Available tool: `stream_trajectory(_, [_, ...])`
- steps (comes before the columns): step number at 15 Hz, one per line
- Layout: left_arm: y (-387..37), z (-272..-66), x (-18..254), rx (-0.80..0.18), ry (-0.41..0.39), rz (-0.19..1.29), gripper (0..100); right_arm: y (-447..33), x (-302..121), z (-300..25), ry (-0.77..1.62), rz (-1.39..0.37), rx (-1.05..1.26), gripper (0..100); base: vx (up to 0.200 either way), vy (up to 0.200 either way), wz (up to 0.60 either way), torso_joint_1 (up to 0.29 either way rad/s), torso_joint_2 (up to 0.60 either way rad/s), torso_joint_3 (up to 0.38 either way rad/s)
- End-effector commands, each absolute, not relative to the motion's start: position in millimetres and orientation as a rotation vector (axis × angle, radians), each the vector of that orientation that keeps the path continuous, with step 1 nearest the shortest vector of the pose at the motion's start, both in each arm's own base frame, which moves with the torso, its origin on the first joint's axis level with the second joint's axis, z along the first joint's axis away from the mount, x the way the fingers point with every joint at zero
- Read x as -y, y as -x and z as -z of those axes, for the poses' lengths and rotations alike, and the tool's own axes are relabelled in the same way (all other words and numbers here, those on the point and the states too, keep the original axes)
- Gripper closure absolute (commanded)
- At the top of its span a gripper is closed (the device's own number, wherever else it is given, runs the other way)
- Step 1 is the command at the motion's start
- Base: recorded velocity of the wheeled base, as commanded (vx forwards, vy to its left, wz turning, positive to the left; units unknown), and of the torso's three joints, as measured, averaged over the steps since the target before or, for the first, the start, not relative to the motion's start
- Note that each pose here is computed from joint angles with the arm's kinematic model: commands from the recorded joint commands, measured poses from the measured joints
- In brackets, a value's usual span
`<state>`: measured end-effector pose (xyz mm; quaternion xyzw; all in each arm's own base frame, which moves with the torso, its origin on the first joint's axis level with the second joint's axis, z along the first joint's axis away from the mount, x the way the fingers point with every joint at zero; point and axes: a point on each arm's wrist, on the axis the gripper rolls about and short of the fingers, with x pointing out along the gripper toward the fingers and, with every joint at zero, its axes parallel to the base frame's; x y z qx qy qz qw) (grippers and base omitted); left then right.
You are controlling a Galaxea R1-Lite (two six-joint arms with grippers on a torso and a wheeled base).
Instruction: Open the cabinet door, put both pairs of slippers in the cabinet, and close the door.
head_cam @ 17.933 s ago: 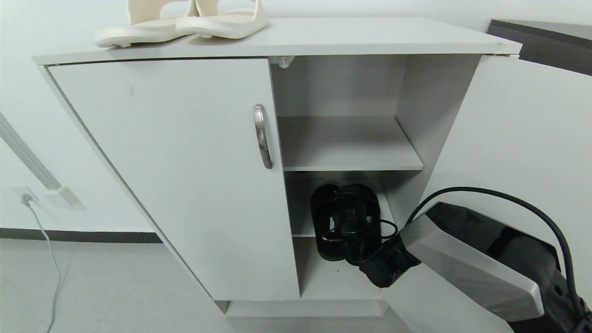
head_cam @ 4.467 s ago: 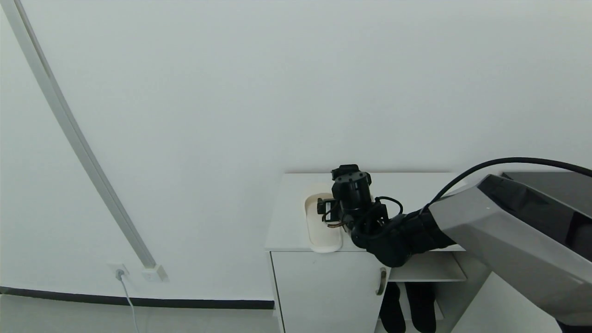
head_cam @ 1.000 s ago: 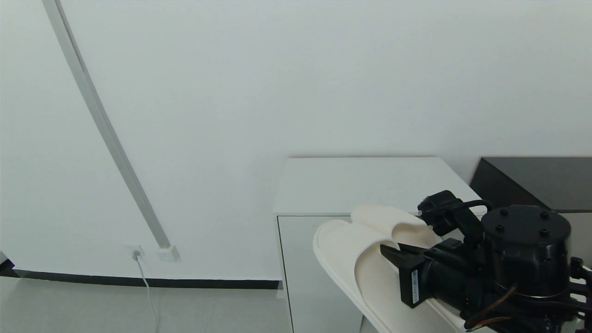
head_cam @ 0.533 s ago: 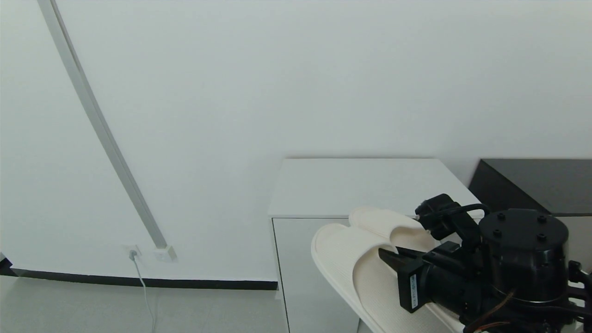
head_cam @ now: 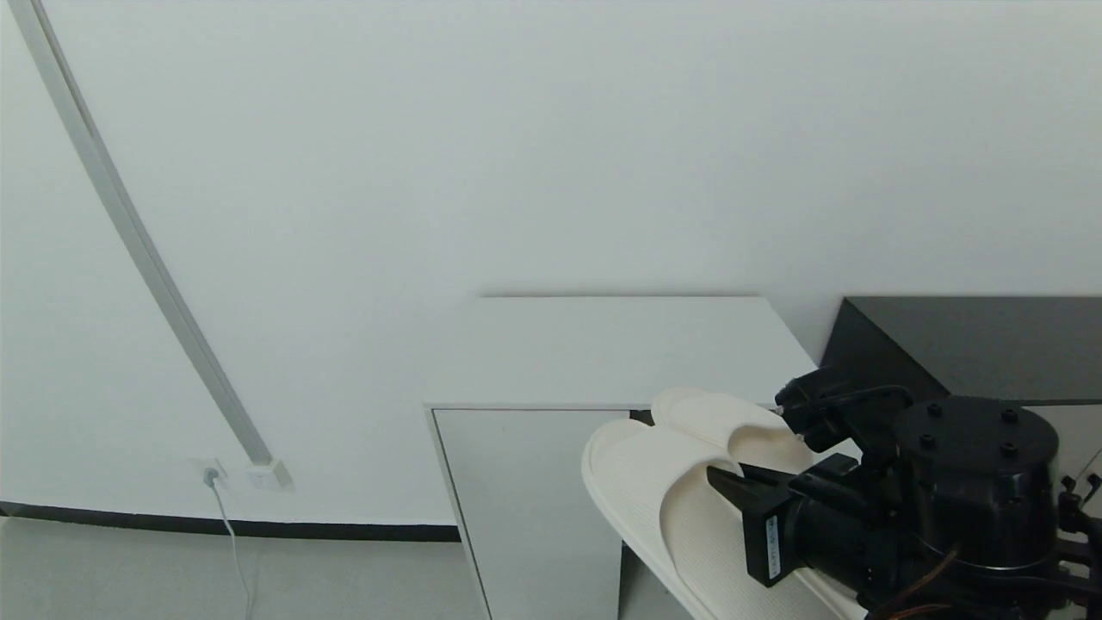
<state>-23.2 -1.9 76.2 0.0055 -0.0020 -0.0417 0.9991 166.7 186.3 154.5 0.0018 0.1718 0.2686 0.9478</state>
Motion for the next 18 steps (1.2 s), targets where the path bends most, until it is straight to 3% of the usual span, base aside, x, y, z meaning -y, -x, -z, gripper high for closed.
stream_trajectory(1, [23.1,-76.2,1.9,0.002,-0.011,0.081,100,-168.0,-187.4,-148.0,0.01,-0.538,-0.367,100,0.0,-0.2,0.0,0.002,0.0,0.002])
stream_trajectory(5, [23.1,-76.2,1.9,0.002,-0.011,0.083,100,-169.1,-189.4,-144.6,0.015,-0.543,-0.369,100,0.0,-0.2,0.0,0.001,0.0,0.004])
stream_trajectory(18, [23.1,-76.3,1.9,0.004,-0.011,0.081,100,-166.0,-191.1,-143.9,0.018,-0.556,-0.367,100,0.0,0.0,0.0,0.0,0.0,0.0])
